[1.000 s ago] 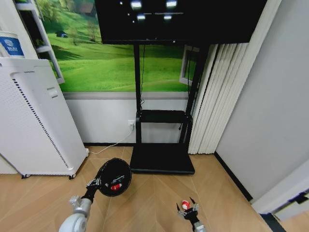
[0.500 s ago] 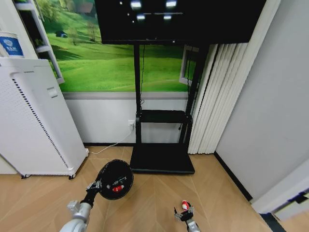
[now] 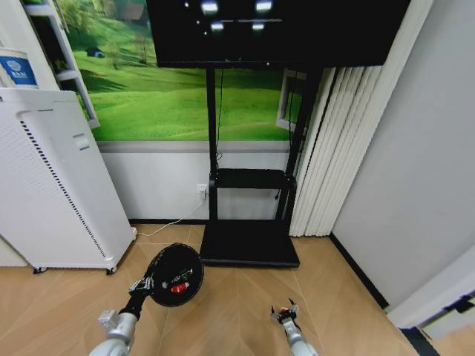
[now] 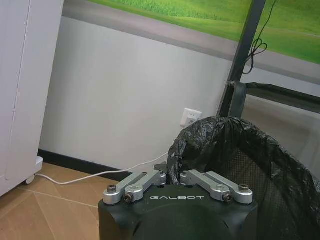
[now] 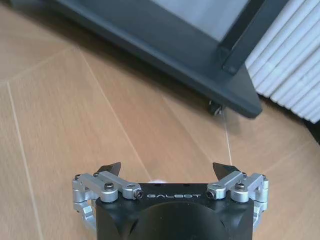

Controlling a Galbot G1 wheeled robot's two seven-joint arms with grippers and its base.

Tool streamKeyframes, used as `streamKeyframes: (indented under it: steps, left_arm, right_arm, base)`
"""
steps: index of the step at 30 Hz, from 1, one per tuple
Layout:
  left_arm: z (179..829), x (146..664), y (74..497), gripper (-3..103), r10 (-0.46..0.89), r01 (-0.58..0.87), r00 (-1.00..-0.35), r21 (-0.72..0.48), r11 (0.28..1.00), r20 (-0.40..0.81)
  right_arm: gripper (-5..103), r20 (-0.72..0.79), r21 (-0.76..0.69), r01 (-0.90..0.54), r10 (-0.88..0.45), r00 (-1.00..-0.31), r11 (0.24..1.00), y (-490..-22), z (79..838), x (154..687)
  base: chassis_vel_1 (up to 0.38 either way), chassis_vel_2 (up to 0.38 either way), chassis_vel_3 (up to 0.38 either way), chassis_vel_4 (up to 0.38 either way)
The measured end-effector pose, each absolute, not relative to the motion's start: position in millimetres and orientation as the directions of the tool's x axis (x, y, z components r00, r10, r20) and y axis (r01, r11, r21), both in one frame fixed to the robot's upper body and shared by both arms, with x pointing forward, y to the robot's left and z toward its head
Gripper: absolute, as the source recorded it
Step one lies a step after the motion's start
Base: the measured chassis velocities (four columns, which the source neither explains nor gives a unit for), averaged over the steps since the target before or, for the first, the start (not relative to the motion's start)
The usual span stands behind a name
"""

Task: Pick up the trash bin and place the garbage on the floor into it.

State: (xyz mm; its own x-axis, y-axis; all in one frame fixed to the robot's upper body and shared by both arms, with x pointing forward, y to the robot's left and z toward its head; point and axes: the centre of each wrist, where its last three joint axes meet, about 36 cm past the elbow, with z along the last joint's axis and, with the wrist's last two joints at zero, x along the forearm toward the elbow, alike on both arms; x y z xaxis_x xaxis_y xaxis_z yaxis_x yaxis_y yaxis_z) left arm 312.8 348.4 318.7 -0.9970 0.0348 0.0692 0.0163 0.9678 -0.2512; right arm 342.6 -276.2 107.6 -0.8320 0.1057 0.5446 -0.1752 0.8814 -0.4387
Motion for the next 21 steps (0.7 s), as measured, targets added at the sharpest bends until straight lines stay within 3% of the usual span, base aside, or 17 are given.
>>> streamKeyframes:
  steps: [10,14,16,17,20,21]
  left_arm:
    - [315,310,347,6,0.029,0.010,-0.997,-0.260,0.966,0.069]
    - [315,310,349,6,0.024,0.006,-0.997,-0.259,0.966,0.067]
    - [316,310,351,6,0.018,0.001,-0.998,-0.259,0.966,0.064]
    - [316,310,351,6,0.018,0.001,-0.998,-0.259,0.966,0.064]
    - [317,311,354,6,0.011,-0.005,-0.998,-0.262,0.965,0.059]
    - [317,311,354,6,0.011,-0.005,-0.998,-0.262,0.965,0.059]
  right_arm:
    - [103,0.590,-0.446,-0.151,0.162,-0.791,0.882,-274,90,335]
    - [95,0.598,-0.460,-0.152,0.179,-0.781,0.875,-274,83,335]
    - [85,0.603,-0.467,-0.157,0.183,-0.777,0.870,-275,80,335]
    - [85,0.603,-0.467,-0.157,0.183,-0.777,0.870,-275,80,335]
    - [69,0.604,-0.473,-0.162,0.185,-0.775,0.866,-278,79,334]
    - [69,0.604,-0.473,-0.162,0.185,-0.775,0.866,-278,79,334]
  base:
    - [0.000,0.000,0.000,0.000]
    - [0.000,0.000,0.000,0.000]
    - [0.000,0.000,0.000,0.000]
    - [0.000,0.000,0.000,0.000]
    - [0.000,0.000,0.000,0.000]
    - [0.000,0.000,0.000,0.000]
